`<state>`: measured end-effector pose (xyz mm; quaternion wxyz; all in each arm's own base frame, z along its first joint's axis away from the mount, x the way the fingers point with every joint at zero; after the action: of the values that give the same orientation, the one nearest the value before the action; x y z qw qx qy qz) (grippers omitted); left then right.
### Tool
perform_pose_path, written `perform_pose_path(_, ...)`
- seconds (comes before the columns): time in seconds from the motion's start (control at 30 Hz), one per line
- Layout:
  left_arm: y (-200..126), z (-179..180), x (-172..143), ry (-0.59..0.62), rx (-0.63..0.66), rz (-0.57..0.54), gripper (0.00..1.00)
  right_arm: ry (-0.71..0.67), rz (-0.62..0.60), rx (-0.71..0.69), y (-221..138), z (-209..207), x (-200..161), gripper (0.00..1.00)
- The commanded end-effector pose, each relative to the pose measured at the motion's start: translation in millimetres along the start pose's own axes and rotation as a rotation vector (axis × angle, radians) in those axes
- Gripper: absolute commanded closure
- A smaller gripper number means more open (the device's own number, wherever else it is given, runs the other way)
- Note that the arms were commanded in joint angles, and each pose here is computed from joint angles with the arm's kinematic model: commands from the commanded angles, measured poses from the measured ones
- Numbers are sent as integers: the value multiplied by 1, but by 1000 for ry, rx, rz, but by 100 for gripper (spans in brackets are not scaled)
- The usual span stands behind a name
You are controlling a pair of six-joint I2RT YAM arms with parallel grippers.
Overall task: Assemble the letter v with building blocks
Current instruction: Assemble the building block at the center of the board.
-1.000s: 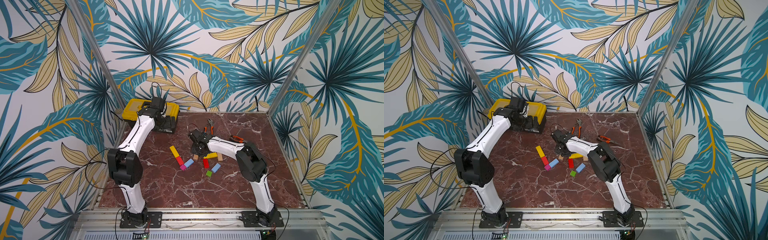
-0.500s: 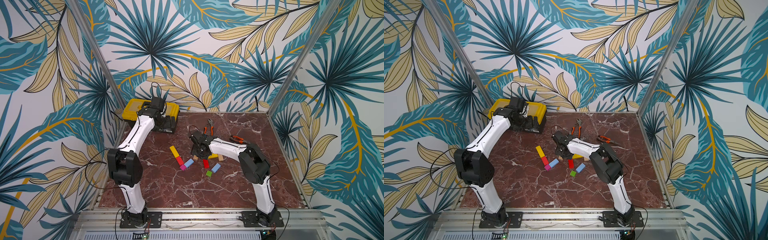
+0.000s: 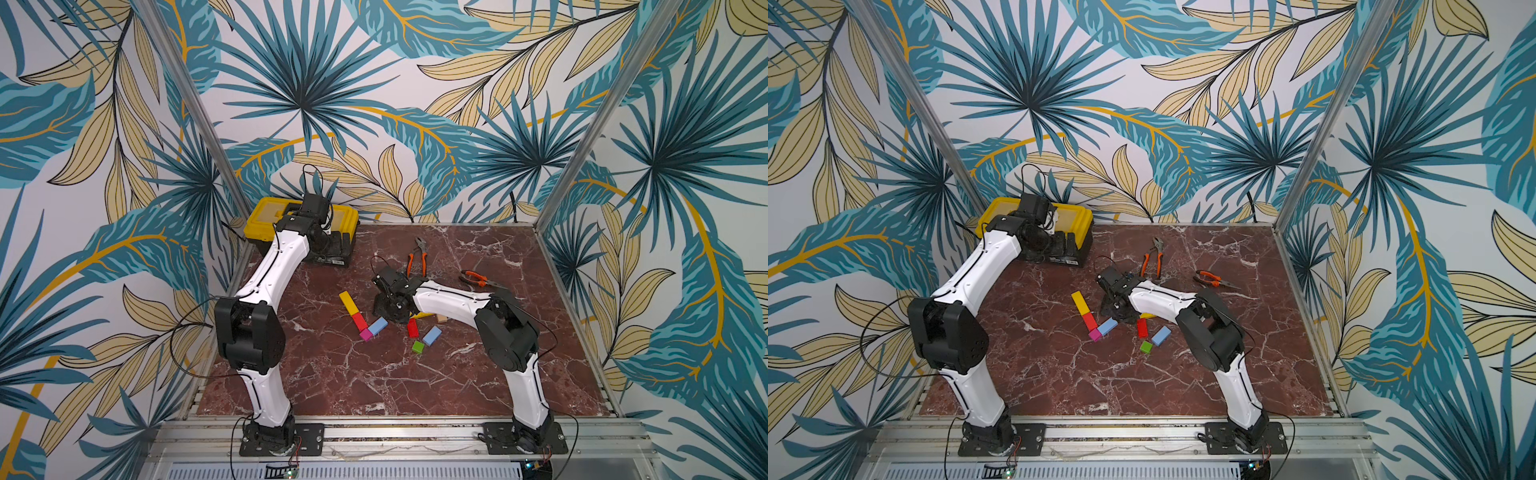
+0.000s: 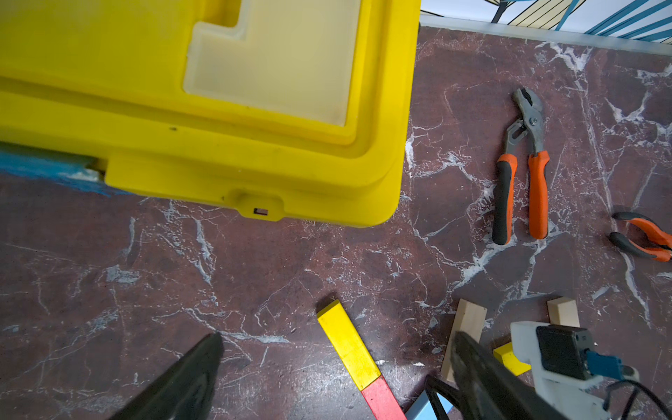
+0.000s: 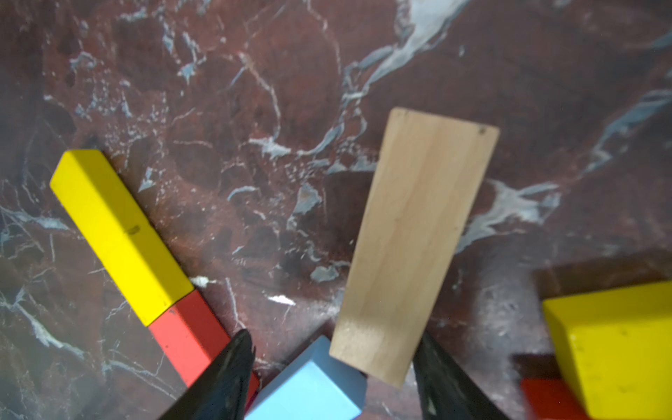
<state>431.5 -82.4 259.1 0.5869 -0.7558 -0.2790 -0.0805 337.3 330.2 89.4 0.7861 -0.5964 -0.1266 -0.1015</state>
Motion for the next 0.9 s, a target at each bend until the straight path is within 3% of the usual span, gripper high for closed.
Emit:
perform_pose_path(0.0, -11, 1, 5, 5, -12, -31, 1, -12, 21, -2, 8, 2, -5, 29)
perform_pose_path(0.3, -12, 1, 5, 7, -13, -33, 1, -26, 11, -19, 1, 0, -7, 29)
perform_pose_path(0.6, -14, 2, 6, 5, -6, -41, 1, -180, -97, -65, -48, 0, 19, 22)
perform_pose_path(0.87, -20, 2, 7, -4, -13, -63, 1, -278, -58, 67, -51, -10, 58, 16)
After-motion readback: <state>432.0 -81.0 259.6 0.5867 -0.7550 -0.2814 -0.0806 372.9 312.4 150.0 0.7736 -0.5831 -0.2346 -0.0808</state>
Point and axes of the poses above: each gripper's point midway between its finger pads, its own y axis out along the fingers, its own z axis along the line the jaws close on, x = y × z, the point moved 6 cm from there along -y, back along the fingers, and after that the axes turned 13 degrees about -y, right-handed, at the moved point
